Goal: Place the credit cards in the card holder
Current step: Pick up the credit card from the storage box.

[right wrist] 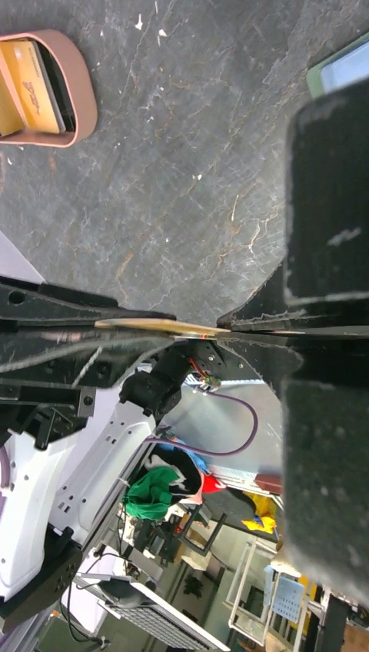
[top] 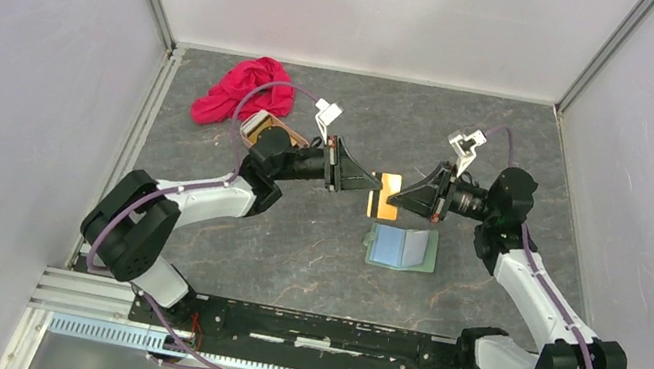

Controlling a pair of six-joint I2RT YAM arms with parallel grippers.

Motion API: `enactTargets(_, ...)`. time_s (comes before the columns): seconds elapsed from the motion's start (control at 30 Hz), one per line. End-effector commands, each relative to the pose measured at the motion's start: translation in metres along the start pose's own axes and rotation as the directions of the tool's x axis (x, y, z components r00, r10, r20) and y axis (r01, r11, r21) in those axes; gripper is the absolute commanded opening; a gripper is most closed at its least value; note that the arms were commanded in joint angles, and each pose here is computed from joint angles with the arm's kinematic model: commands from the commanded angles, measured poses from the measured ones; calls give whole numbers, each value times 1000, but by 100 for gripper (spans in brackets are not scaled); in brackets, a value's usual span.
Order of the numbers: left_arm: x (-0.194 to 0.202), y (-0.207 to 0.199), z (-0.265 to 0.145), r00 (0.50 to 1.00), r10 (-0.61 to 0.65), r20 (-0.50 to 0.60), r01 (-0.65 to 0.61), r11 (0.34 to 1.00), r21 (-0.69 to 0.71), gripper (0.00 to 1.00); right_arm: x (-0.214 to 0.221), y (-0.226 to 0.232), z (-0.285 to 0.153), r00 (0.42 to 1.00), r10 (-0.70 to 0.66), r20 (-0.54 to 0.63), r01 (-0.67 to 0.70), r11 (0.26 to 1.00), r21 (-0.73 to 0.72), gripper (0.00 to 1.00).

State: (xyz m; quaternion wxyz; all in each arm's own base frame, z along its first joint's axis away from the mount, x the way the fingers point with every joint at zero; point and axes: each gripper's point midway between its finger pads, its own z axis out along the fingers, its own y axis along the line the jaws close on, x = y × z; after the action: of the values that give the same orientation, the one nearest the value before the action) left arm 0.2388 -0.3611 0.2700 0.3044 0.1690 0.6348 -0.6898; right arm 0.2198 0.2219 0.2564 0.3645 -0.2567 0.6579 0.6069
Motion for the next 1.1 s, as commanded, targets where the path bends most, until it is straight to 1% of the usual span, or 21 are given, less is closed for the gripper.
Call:
enactTargets(0.0,-19,-12,7,996,66,59,-67,998,20,16,-7,7,2,999,-48,13,49,998,-31,0)
enactTargets(0.03,-22,-8,6,994,93,59,-92,996,-15,42,-7,8,0,998,-58,15,58,998,-30,0)
enactTargets(0.07,-25,-4,4,989,136,57,-133,989,-63,89,-6,8,-1,997,-72,21,72,997,-24,0)
enactTargets(0.1,-30,3,-1,982,178,54,-170,976,-134,98,-6,7,-5,995,-94,32,94,995,-10,0)
enactTargets(0.13,-35,7,-7,970,239,45,-226,954,-198,100,-4,5,-9,992,-116,42,116,993,6,0)
enactTargets(0.2,-45,12,-22,939,342,28,-317,896,-311,100,2,0,-15,981,-188,49,186,982,39,0)
enactTargets(0.27,-52,16,-42,909,416,14,-373,828,-420,100,9,-7,-21,975,-219,43,216,974,72,0)
enactTargets(0.33,-53,16,-62,892,450,45,-372,788,-490,100,15,-16,-25,979,-199,44,193,976,103,0)
enactTargets(0.37,-51,14,-71,887,455,79,-357,785,-507,100,19,-19,-27,981,-189,46,183,976,115,0)
enactTargets(0.4,-47,12,-78,888,445,115,-332,794,-510,100,25,-23,-29,984,-170,43,164,979,124,0)
enactTargets(0.47,-30,13,-88,900,402,169,-280,831,-481,100,37,-34,-34,991,-128,38,121,980,160,0)
enactTargets(0.5,-24,13,-87,913,364,185,-246,853,-460,100,41,-41,-39,992,-116,39,107,976,187,0)
enactTargets(0.53,-11,21,-88,933,310,182,-201,870,-450,98,47,-48,-43,995,-91,37,80,972,219,0)
enactTargets(0.6,7,27,-83,961,219,170,-132,901,-413,92,59,-67,-54,999,-35,42,20,951,307,0)
enactTargets(0.7,29,24,-66,976,141,169,-74,933,-351,81,79,-101,-74,994,47,98,-89,873,480,0)
enactTargets(0.73,36,24,-59,977,132,165,-67,934,-350,76,84,-111,-81,989,76,127,-133,840,526,0)
enactTargets(0.8,54,29,-44,985,116,127,-64,932,-358,70,96,-123,-87,979,127,161,-197,800,567,0)
enactTargets(0.93,86,41,-24,993,102,66,-69,919,-388,59,106,-133,-96,964,184,193,-264,760,594,0)
enactTargets(1.07,107,60,-11,995,102,-1,-93,904,-417,42,120,-139,-102,946,248,209,-325,730,602,0)
